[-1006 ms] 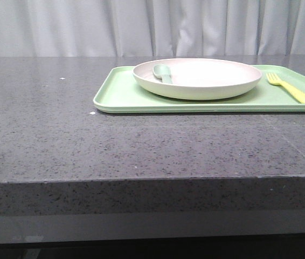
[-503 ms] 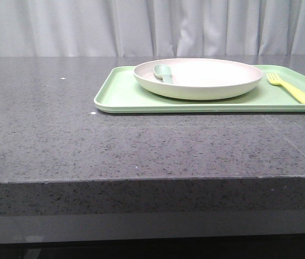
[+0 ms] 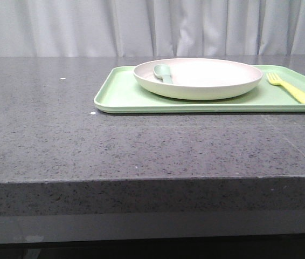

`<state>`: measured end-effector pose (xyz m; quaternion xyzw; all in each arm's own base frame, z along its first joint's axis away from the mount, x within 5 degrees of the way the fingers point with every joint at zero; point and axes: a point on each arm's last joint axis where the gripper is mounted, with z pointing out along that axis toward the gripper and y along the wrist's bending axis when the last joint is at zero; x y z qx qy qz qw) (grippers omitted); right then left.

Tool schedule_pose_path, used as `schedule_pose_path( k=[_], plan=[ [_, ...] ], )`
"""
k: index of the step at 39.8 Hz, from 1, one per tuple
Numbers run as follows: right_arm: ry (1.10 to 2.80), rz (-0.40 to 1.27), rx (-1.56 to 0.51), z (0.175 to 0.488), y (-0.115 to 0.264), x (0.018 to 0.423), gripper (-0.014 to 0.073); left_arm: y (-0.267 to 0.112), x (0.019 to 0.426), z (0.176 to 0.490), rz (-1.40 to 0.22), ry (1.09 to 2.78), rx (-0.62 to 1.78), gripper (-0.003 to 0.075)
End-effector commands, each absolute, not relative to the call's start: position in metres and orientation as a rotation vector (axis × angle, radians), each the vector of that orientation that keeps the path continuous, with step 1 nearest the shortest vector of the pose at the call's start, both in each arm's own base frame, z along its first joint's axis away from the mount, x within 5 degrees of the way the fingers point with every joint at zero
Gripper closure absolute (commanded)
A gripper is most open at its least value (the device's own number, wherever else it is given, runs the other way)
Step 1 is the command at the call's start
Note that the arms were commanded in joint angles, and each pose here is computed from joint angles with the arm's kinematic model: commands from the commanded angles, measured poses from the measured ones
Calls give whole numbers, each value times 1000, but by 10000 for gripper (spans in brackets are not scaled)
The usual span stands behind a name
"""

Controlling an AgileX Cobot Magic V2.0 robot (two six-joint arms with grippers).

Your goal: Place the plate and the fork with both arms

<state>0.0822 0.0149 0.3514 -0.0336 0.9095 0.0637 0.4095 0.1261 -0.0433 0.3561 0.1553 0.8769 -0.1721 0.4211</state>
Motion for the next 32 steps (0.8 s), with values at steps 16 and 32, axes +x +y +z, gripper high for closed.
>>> schedule_pose_path(
  k=[16,32],
  plan=[
    [2207,159,-91,362,15,85,663,-36,102,376,-306,1945,361,739],
    [2208,159,-91,362,15,85,663,-17,32,318,-79,1614,183,739]
  ],
)
